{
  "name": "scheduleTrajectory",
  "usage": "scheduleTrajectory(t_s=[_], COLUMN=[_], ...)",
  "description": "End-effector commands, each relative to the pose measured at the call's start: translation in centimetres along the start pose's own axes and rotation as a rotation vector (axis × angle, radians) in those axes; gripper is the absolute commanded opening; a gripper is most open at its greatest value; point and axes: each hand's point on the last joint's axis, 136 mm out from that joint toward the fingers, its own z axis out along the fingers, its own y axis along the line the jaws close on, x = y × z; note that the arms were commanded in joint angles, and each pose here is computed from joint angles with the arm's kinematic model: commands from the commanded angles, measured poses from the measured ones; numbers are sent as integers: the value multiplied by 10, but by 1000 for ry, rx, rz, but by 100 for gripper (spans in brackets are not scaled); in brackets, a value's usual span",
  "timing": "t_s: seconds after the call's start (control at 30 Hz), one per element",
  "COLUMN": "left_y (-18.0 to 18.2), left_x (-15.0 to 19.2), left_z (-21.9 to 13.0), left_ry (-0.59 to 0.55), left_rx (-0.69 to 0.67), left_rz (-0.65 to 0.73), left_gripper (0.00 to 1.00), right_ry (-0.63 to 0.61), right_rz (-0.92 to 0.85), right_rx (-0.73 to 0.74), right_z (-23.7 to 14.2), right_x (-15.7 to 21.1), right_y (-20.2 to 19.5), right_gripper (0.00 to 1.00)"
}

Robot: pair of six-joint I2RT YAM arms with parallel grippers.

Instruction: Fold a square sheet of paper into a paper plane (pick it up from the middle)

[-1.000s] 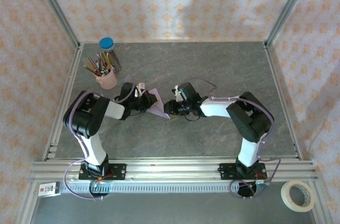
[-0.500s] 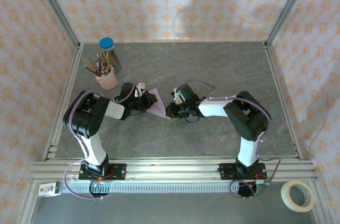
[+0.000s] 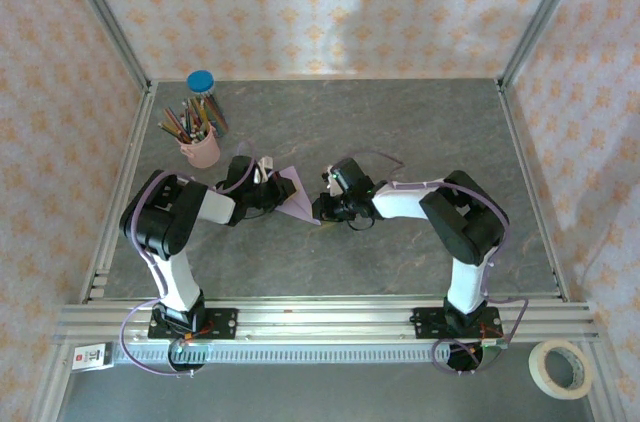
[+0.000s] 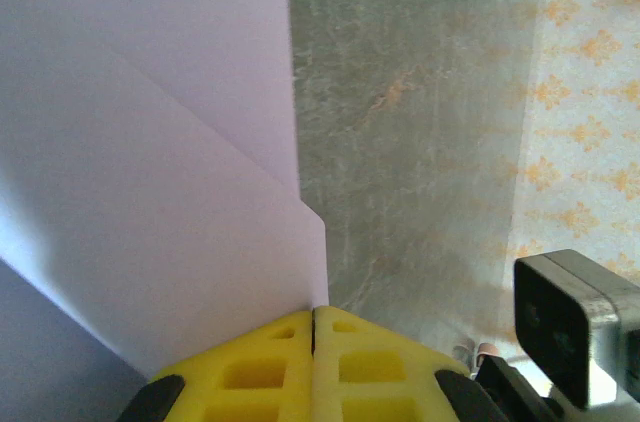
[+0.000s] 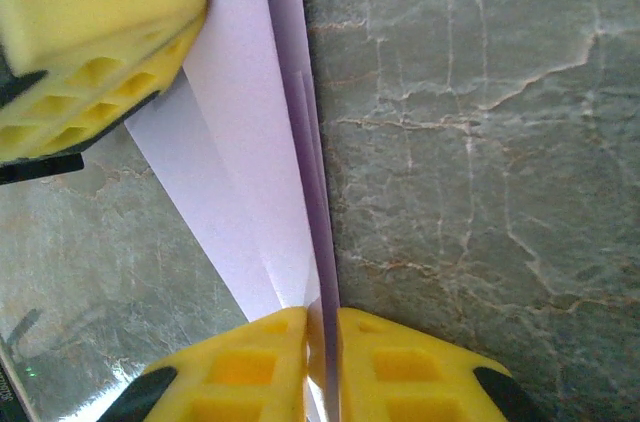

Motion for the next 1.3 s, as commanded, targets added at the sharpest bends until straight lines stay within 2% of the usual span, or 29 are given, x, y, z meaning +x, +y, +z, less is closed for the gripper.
scheduleTrajectory(t_s=[0.0,0.43,0.73,0.9,1.03,1.27], left_y=[2,7,17,28,36,40], left_x=[-6,-3,1,4,7,10], left_z=[3,7,10,10,10,11], left_ry=[-10,10,27,42,54,71], left_rx=[-19,-24,-57,-104,-136,-146], left_rz=[14,14,3,5,6,1], left_gripper=[6,6,6,6,6,6], right_ry=[50,78,49,-56,-143,-165], right_rz=[16,15,5,2,-9,-51], right_rx=[52,62,55,46,32,-16], right_z=[12,16,10,-8,-26,-28], right_x=[14,19,10,-17,-40,-53], right_y=[-13,-15,-7,6,19,37], right_gripper=[14,13,15,24,35,35])
